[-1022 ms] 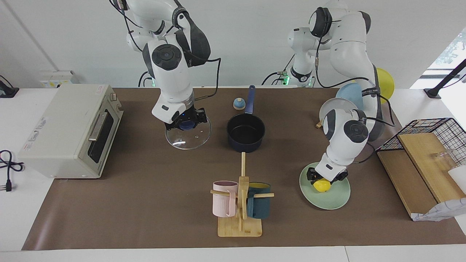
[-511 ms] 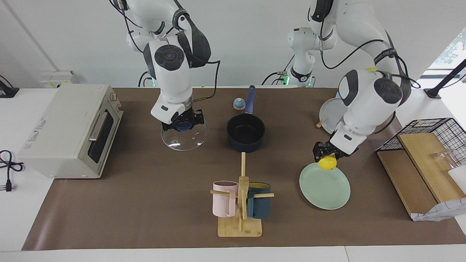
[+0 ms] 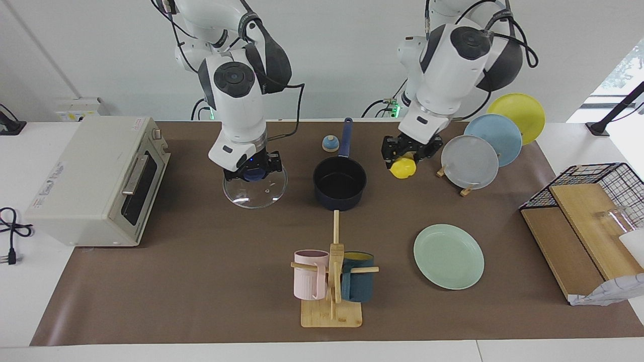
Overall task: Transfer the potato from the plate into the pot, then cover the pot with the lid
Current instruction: 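Carry the potato over the black saucepan with the left gripper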
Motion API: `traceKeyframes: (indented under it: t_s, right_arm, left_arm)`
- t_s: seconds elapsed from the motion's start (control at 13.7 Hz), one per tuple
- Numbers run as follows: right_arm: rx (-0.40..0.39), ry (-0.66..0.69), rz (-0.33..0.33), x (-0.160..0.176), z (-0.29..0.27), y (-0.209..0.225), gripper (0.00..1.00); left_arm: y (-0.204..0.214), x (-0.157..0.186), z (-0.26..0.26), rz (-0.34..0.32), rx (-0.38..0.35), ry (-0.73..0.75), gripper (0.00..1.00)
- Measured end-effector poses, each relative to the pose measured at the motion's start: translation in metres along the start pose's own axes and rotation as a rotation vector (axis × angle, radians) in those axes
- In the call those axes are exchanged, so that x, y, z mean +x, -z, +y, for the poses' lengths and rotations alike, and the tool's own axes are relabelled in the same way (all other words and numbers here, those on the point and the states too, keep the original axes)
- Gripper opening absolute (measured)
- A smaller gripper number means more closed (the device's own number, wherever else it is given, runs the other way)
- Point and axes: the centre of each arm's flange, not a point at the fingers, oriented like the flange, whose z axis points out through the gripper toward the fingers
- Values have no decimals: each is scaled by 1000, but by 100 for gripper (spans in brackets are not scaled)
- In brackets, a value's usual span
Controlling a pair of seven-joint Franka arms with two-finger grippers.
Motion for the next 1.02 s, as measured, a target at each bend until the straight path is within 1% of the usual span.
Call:
traceKeyframes:
  t_s: [0.15, 0.29, 0.44, 0.8, 1.02]
  right_arm:
    - [0, 0, 0, 0, 0, 0, 44]
    - [0, 0, 0, 0, 0, 0, 44]
    - [0, 0, 0, 0, 0, 0, 44]
    - [0, 0, 0, 0, 0, 0, 44]
    - [0, 0, 0, 0, 0, 0, 44]
  left_arm:
    - [-31, -34, 29, 29, -14, -3, 66]
    - [-74, -70, 55, 60, -35, -4, 66]
    - [-111, -92, 68, 59, -35, -11, 66]
    - [-165, -101, 75, 39, -16, -33, 66]
    - [-186, -105, 81, 43, -9, -56, 66]
